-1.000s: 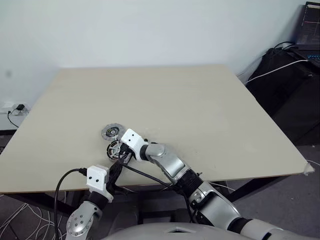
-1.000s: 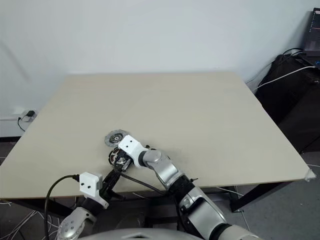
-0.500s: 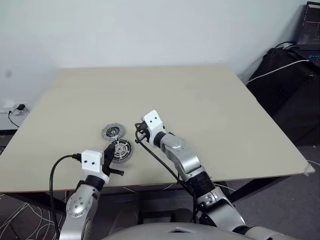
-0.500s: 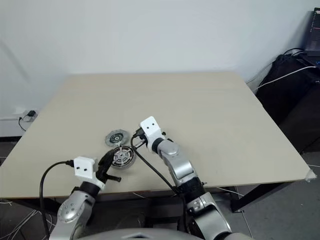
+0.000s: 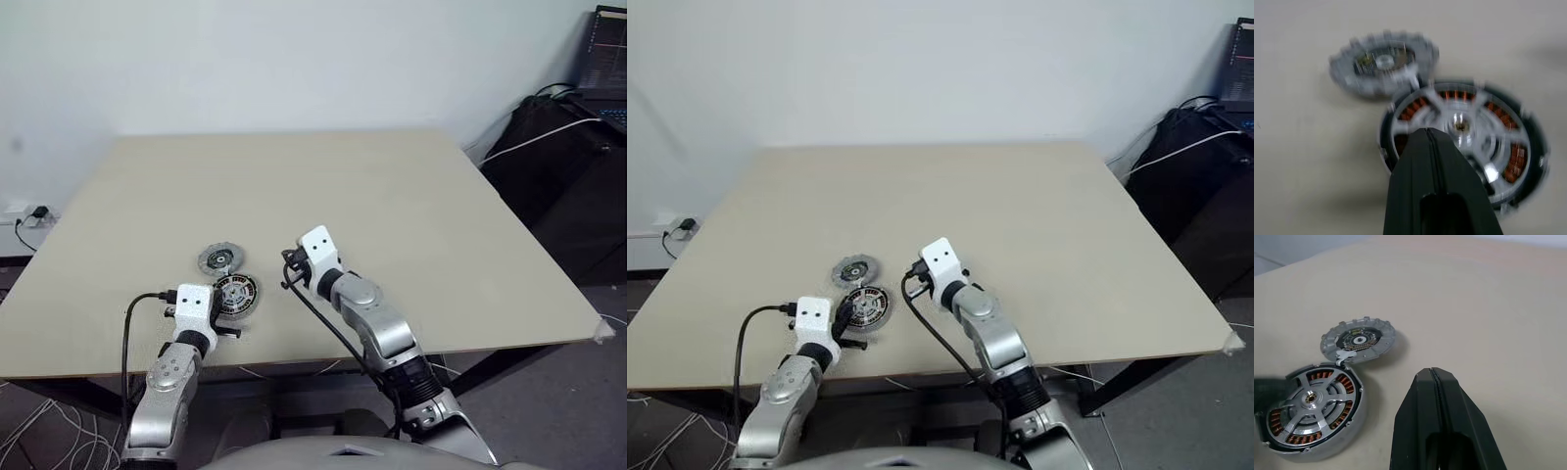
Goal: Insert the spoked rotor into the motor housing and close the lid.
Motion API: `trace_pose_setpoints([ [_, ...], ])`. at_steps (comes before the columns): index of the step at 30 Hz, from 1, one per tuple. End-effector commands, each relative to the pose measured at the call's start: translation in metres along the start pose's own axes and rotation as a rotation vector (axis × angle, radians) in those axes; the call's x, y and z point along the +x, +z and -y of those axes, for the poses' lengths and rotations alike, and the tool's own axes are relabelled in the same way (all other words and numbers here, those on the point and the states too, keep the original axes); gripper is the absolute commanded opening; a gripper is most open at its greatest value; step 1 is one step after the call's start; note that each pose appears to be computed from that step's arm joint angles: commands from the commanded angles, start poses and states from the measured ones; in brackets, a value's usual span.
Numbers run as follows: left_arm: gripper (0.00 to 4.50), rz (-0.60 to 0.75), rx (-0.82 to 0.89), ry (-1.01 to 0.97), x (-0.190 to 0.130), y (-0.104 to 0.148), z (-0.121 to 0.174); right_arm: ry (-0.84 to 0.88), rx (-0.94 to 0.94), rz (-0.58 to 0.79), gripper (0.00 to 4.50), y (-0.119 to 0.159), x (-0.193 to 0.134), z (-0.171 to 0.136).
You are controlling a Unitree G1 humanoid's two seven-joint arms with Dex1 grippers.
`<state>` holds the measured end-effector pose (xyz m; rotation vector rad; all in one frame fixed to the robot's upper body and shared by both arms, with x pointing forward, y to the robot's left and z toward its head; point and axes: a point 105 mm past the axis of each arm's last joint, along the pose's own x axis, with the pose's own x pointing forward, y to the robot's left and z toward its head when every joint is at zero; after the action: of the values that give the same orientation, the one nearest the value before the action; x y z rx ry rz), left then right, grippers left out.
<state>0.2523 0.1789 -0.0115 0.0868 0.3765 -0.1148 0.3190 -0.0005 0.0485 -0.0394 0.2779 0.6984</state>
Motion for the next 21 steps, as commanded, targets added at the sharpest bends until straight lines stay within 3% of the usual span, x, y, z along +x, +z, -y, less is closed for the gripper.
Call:
trace_pose_setpoints([
  [1, 0.01, 0.010, 0.010, -0.009, 0.001, 0.005, 0.001, 0.001, -0.012, 0.062, 0.00, 0.020, -0.004, 0.001],
  [8, 0.01, 0.345, 0.007, -0.015, -0.016, 0.051, 0.001, 0.205, -0.188, 0.022, 0.00, 0.023, -0.007, -0.021],
  [14, 0.01, 0.440, -0.028, -0.094, -0.036, 0.051, 0.007, 0.381, -0.368, -0.069, 0.00, 0.013, -0.011, -0.031],
  [17, 0.00, 0.402, 0.007, -0.221, -0.049, 0.039, 0.019, 0.450, -0.449, -0.119, 0.62, 0.009, -0.008, -0.032],
  [21, 0.00, 0.348, 0.017, -0.333, -0.063, 0.029, 0.028, 0.535, -0.566, -0.167, 1.90, 0.004, -0.002, -0.039],
])
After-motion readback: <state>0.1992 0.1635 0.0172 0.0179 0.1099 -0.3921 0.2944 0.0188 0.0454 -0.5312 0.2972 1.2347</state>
